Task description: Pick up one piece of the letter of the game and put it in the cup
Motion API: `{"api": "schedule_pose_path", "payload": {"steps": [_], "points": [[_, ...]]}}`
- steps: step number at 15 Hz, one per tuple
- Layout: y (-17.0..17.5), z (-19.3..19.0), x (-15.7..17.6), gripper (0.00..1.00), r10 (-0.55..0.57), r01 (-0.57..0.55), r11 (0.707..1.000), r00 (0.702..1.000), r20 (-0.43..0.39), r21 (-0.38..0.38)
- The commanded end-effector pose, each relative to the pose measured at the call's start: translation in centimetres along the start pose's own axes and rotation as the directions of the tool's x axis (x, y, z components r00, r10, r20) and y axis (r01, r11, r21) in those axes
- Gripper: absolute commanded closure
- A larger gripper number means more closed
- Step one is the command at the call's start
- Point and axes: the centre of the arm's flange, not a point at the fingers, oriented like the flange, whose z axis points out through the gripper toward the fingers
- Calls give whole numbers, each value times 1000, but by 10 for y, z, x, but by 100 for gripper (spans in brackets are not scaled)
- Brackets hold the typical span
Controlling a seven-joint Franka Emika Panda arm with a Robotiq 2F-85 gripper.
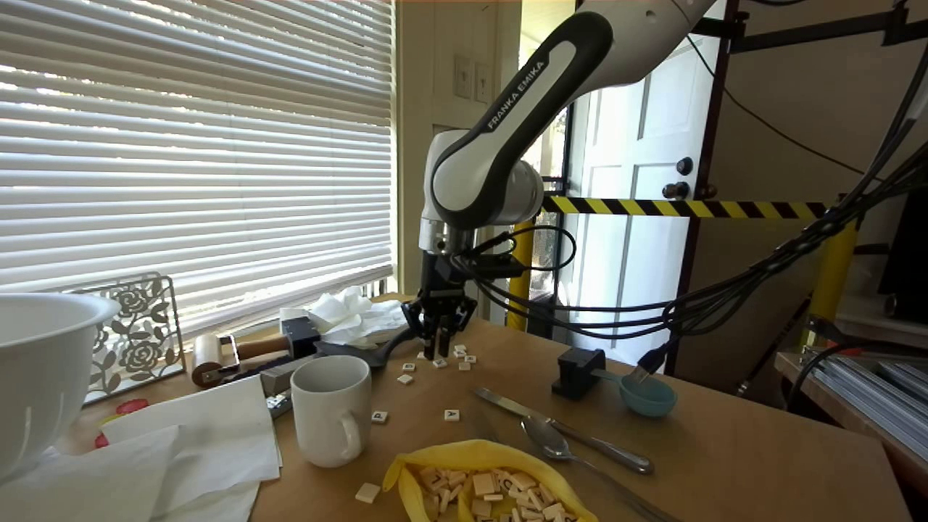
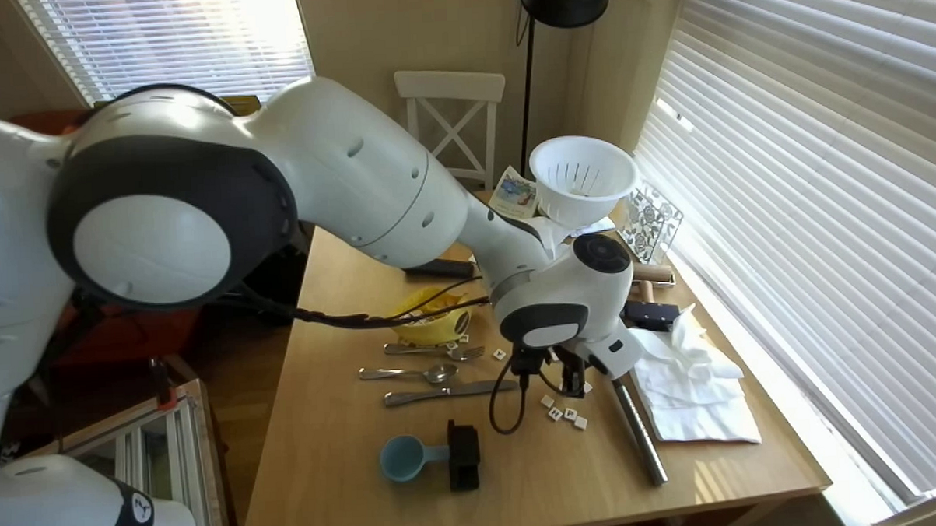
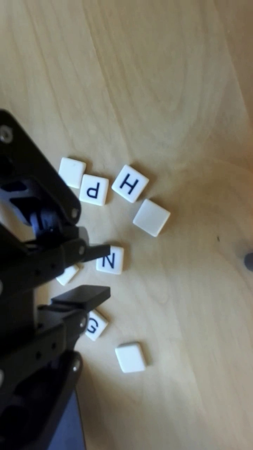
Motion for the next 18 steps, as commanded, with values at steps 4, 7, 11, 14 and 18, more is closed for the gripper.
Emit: {"api": "schedule_pose_path", "payload": {"steps": [4, 7, 11, 14, 18], "points": [[1, 3, -8, 71, 14, -14, 999, 1000, -5, -29], [2, 5, -9, 69, 16, -16, 999, 1000, -1, -32], [3, 7, -10, 65, 17, -17, 999, 1000, 3, -37], [3, 7, -10, 65, 15, -15, 999, 1000, 3, -37], [1, 9, -10, 69, 13, -13, 999, 1000, 7, -41]]}}
